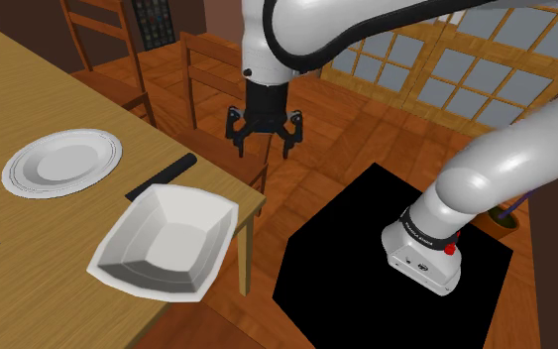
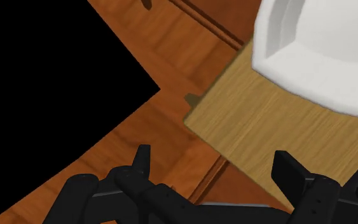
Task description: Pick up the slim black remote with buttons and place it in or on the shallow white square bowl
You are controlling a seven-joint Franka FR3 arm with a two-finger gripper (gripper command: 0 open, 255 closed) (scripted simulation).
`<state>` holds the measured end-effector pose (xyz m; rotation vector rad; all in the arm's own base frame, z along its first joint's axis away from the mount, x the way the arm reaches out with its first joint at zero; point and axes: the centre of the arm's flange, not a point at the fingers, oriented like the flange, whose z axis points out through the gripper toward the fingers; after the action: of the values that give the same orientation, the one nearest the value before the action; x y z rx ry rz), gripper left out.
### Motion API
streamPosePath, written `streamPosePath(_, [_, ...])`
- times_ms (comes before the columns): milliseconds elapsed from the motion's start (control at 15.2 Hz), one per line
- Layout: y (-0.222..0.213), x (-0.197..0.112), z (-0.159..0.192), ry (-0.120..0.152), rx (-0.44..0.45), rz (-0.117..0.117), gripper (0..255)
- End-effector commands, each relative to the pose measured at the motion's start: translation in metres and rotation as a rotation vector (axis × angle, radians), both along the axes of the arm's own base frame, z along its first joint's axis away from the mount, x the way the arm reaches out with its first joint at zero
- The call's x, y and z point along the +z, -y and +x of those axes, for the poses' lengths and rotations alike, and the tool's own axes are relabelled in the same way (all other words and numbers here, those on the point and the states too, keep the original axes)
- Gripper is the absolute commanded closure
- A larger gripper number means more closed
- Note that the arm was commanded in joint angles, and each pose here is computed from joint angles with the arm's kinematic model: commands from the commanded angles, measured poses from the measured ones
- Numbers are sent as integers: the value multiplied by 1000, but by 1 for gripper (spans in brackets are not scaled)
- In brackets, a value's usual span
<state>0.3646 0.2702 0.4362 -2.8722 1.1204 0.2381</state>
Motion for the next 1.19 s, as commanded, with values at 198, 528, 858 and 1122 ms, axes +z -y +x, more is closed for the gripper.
streamPosePath(198, [-45, -23, 35, 2, -162, 21, 0])
streamPosePath(528, [-82, -46, 77, 3, -318, 40, 0])
streamPosePath(858, [-113, -67, 124, 4, -475, 59, 0])
streamPosePath(1122, [-132, -84, 165, 5, -600, 74, 0])
